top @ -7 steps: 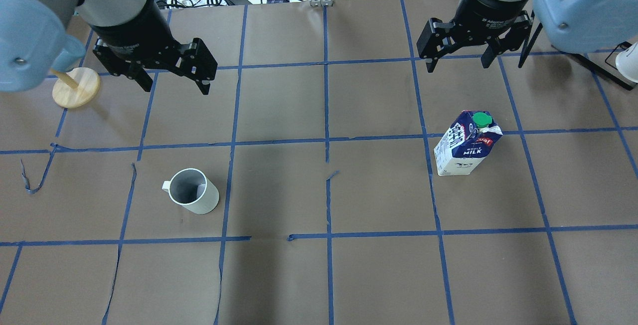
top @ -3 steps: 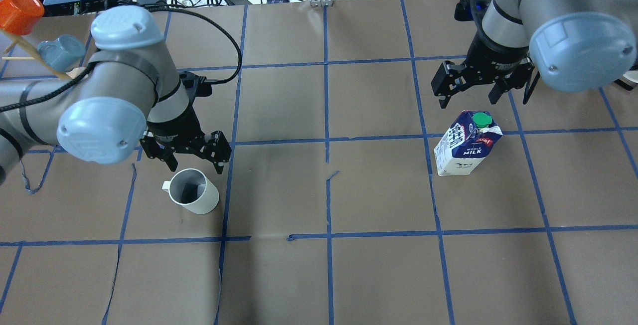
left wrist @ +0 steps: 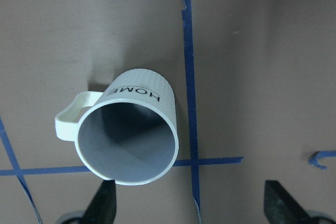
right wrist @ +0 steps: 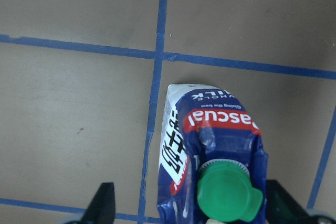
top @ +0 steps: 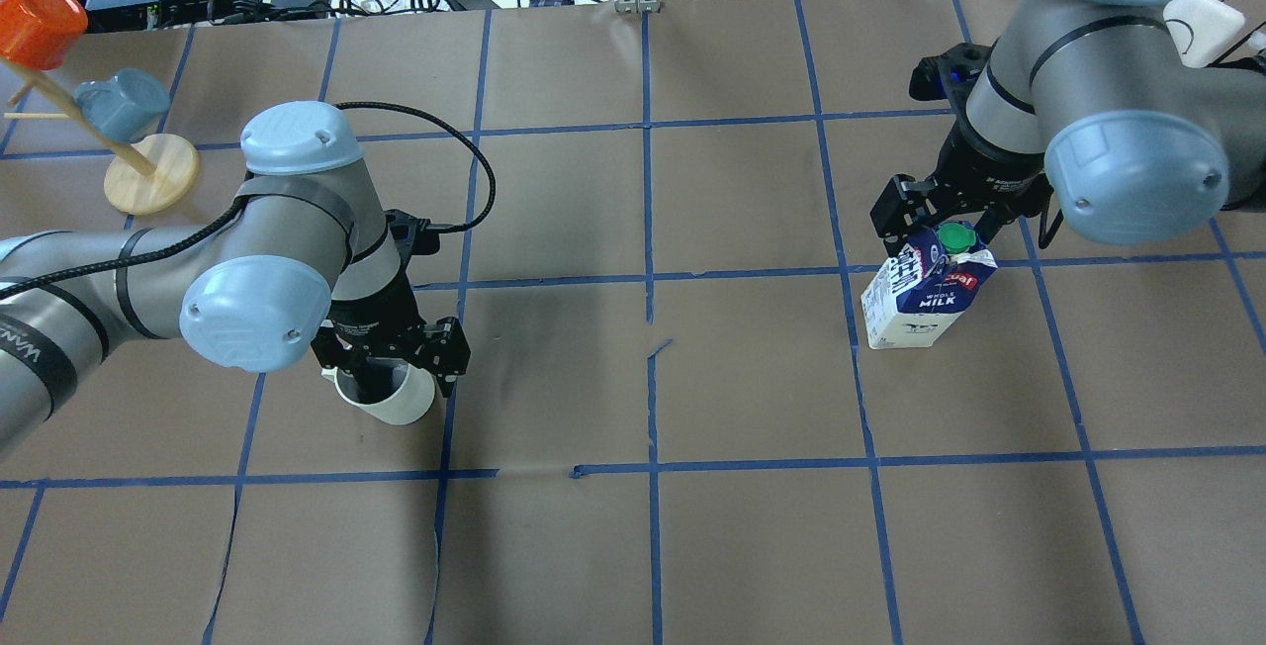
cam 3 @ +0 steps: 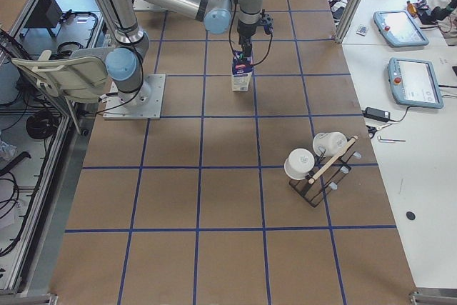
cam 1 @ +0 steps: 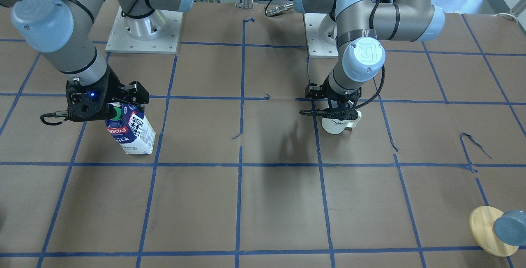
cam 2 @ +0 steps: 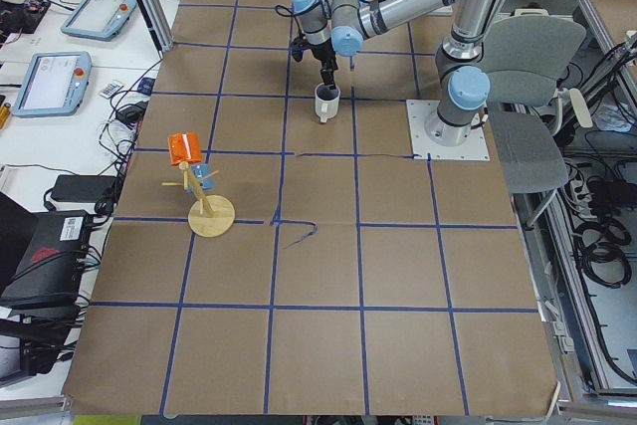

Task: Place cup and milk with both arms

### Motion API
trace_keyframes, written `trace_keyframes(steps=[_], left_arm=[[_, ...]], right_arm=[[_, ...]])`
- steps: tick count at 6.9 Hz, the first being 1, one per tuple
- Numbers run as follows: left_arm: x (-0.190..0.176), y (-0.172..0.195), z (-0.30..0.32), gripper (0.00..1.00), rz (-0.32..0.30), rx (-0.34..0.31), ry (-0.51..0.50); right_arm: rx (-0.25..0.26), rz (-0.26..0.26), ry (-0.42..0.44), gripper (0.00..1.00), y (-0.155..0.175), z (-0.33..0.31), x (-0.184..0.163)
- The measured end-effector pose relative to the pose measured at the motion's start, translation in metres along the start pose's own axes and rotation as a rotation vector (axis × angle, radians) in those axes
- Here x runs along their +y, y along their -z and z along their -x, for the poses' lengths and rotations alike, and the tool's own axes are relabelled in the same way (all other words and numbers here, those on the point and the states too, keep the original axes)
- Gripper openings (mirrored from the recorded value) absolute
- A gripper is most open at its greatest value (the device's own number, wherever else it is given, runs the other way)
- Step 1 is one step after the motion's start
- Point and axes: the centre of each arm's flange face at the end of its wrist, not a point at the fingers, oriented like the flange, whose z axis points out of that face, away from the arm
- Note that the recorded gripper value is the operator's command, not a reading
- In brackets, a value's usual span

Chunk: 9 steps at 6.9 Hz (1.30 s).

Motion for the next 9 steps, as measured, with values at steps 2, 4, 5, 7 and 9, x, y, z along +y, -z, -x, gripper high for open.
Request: trace_keyframes(steps=[2,4,5,7,9], left_arm=[[-0.007,-0.011,0.0,0.0,0.022,0.002,-0.001],[-0.012,-0.009,0.001,0.0,0.0,-0.002,0.001],[-0.015,-0.004,0.001,0.0,-0.023,-0.003,0.005],[-0.021,0.009,0.001,0.0,-0.061,-0.004,0.02],[-0.026,0.024,-0.02,0.0,-0.09,0.035,0.182]], right_arm=[[0.002,0.005,0.016,1.0,-0.012,-0.003,0.003],[0.002,0.008,0.016,0.39,-0.015,-0.005,0.004],[0.0,0.007,0.009,0.25,-0.015,-0.007,0.004],[-0.005,0.006,-0.009,0.18,-0.014,-0.01,0.004],[-0.005,-0.002,-0.053,0.19,-0.005,-0.011,0.003]])
